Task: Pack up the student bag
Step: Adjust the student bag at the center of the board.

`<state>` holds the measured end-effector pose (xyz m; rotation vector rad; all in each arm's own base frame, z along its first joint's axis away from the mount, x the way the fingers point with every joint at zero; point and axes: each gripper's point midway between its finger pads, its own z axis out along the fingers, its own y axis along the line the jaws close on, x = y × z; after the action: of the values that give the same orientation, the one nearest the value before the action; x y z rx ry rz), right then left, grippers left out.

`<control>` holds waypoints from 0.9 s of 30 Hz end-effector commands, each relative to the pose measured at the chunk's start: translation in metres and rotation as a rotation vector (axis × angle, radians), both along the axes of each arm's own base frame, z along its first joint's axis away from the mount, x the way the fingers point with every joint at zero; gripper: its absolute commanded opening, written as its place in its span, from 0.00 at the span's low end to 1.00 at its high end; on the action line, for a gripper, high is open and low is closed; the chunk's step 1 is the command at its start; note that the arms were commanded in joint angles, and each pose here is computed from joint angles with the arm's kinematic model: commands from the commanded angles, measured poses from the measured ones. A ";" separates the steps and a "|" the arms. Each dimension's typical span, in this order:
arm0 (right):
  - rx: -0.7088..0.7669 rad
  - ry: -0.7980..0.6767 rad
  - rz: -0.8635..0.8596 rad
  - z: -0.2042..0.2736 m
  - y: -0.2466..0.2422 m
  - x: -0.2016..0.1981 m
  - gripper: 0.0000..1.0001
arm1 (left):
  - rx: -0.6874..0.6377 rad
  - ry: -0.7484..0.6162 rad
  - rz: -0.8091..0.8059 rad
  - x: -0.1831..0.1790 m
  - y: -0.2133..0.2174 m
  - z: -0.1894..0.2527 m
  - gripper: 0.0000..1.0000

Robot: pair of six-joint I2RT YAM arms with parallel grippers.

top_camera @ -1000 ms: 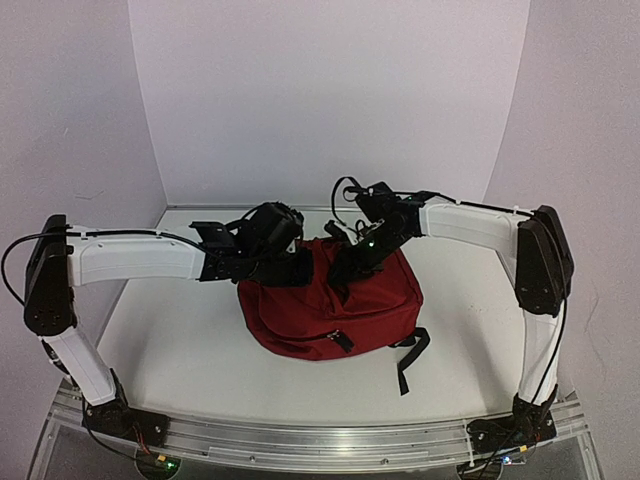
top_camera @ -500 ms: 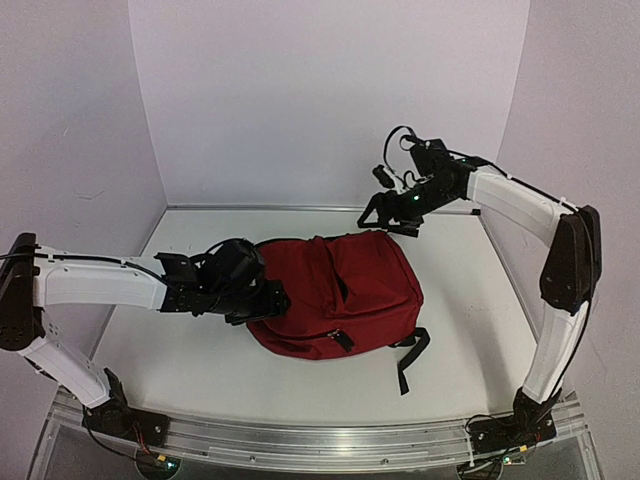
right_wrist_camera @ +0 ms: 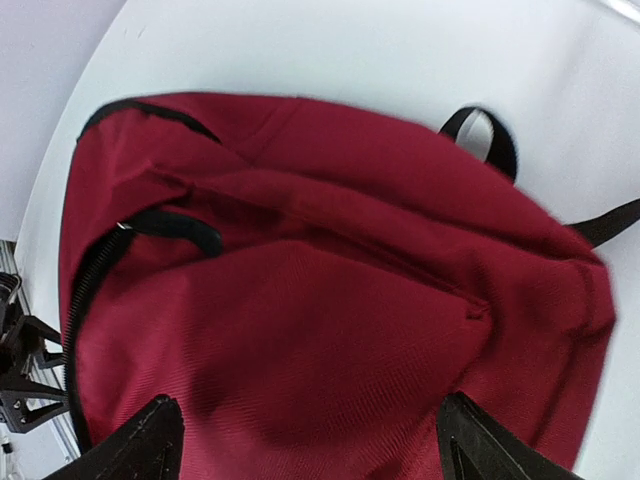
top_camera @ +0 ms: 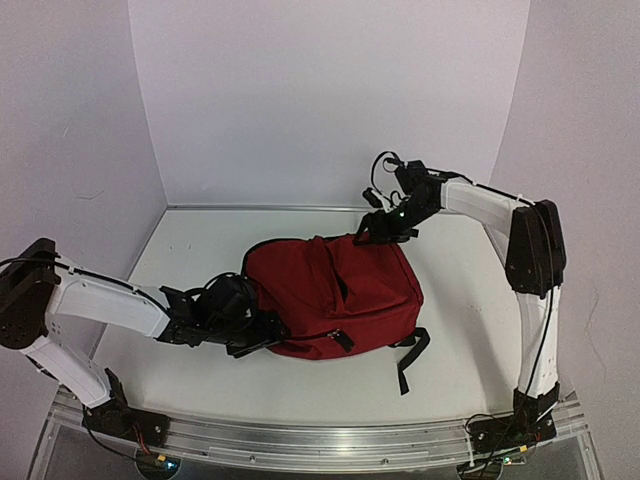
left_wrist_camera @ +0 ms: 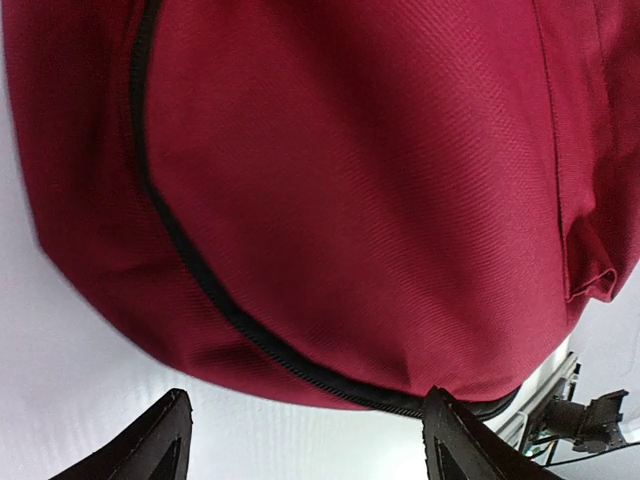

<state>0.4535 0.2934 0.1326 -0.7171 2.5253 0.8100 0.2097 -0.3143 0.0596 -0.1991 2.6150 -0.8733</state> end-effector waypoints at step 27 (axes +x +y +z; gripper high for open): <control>0.184 0.070 0.163 0.060 0.002 -0.113 0.91 | -0.104 -0.195 0.126 0.177 0.062 0.106 0.80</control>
<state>0.2895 0.3250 0.1413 -0.9646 2.5610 1.2792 0.4173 -0.2751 0.1271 -0.3209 2.3564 -1.0586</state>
